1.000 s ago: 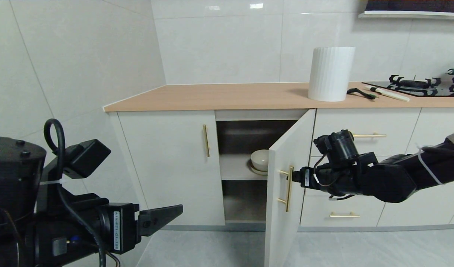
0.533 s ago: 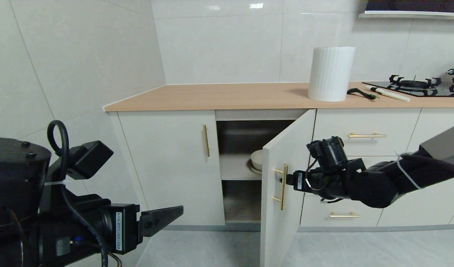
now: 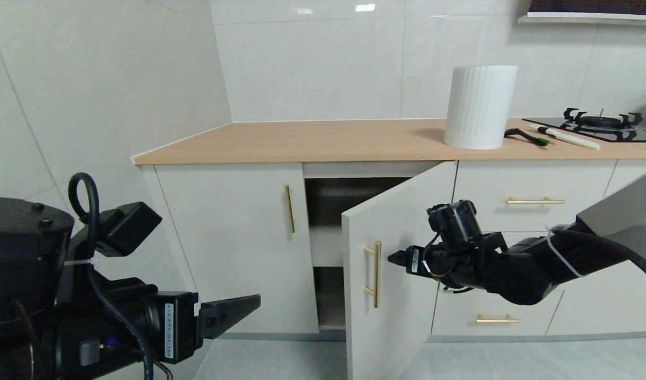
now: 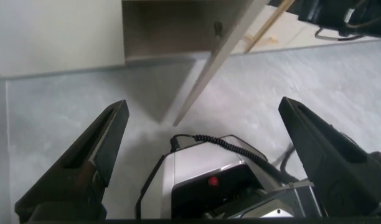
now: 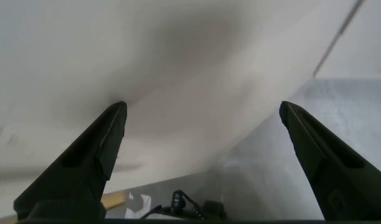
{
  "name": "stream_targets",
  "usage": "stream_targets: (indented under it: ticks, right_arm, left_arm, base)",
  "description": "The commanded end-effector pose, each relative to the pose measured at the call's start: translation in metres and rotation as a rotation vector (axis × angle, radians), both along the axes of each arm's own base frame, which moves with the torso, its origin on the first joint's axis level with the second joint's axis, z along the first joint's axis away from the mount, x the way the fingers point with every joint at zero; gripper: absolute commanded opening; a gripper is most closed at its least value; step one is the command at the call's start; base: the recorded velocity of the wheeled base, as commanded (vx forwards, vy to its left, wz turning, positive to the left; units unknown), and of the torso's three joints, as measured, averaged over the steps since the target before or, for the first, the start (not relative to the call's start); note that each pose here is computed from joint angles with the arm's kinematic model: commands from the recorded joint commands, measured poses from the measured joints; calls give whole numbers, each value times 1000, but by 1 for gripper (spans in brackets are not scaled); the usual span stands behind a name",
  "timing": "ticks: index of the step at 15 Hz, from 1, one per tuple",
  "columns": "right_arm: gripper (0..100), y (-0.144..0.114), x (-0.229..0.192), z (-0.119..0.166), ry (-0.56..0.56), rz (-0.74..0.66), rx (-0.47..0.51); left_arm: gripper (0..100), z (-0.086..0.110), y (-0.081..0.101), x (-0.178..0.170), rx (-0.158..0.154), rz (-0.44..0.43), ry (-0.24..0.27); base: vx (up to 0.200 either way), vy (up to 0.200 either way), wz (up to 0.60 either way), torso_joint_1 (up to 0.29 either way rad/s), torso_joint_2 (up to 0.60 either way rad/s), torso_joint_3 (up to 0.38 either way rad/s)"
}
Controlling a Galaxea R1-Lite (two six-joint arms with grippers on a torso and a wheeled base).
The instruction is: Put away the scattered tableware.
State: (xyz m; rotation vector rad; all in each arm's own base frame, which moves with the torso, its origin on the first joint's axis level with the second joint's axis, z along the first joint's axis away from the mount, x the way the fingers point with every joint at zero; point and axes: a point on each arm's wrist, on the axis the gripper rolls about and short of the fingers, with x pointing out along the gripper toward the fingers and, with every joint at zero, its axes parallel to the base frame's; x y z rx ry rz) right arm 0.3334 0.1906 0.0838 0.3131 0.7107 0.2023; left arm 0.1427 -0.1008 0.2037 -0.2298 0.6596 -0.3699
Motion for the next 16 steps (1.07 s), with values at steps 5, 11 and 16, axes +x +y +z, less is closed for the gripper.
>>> stream_targets:
  ticks: [5, 11, 16]
  right_arm:
    - [100, 25, 11, 5, -13, -78, 124]
    - [100, 38, 46, 0, -57, -260, 233]
    - [100, 25, 70, -10, -75, -362, 250]
  left_arm:
    - [100, 2, 0, 0, -5, 4, -8]
    - [100, 2, 0, 1, -3, 17, -14]
    - [100, 2, 0, 1, -2, 18, -10]
  base:
    - [160, 0, 0, 2, 4, 2]
    - [0, 0, 0, 0, 0, 0]
    - [0, 0, 0, 0, 0, 0]
